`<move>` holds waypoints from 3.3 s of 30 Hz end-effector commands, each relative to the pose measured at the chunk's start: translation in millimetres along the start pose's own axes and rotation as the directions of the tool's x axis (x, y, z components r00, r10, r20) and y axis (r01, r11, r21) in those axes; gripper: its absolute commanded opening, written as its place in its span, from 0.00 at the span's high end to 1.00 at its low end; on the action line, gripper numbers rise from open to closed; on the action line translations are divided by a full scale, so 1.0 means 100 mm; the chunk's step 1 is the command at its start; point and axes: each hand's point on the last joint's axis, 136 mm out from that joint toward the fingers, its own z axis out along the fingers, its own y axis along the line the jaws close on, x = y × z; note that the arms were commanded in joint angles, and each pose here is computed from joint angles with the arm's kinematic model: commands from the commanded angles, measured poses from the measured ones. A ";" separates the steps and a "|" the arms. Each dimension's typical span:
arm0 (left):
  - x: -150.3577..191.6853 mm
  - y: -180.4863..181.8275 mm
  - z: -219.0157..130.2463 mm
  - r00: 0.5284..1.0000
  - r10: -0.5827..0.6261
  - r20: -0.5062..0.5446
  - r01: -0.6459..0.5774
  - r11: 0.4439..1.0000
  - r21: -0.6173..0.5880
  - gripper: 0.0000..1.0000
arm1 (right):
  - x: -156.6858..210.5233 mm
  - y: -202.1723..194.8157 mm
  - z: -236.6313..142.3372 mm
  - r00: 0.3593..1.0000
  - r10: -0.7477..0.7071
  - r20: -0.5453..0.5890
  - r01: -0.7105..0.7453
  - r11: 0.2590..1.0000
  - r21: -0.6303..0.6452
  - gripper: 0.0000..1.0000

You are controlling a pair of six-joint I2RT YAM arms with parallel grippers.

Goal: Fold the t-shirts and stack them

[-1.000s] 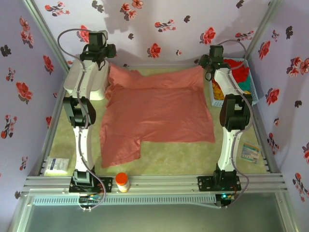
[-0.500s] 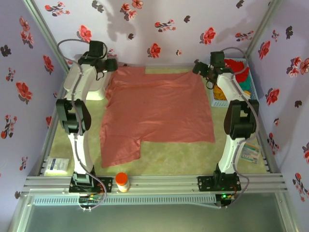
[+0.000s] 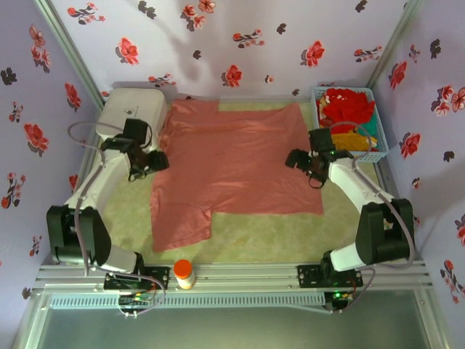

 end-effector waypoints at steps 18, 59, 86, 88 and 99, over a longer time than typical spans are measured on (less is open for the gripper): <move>1.90 0.58 -0.04 0.939 -0.190 -0.287 0.105 0.952 -0.286 0.42 | 0.67 -0.90 -0.15 0.993 0.108 -0.043 -0.093 0.963 0.254 0.20; 2.42 0.67 0.43 0.905 -0.231 -0.357 0.099 0.931 -0.352 0.36 | 0.95 -1.04 0.35 0.959 0.255 -0.126 -0.224 0.950 0.217 0.61; 1.34 -0.05 0.31 0.993 -0.048 -0.108 0.030 0.986 -0.163 1.00 | 0.39 -0.68 0.03 0.983 0.186 0.010 -0.186 0.980 0.073 1.00; 1.11 -0.12 0.23 0.996 -0.023 -0.085 0.010 0.989 -0.146 1.00 | 0.26 -0.60 -0.06 0.983 0.175 0.047 -0.177 0.983 0.043 1.00; -0.37 -0.67 -0.60 0.977 0.165 0.136 -0.163 0.986 -0.025 1.00 | -0.49 -0.12 -0.61 0.962 0.120 0.246 -0.095 0.990 -0.108 1.00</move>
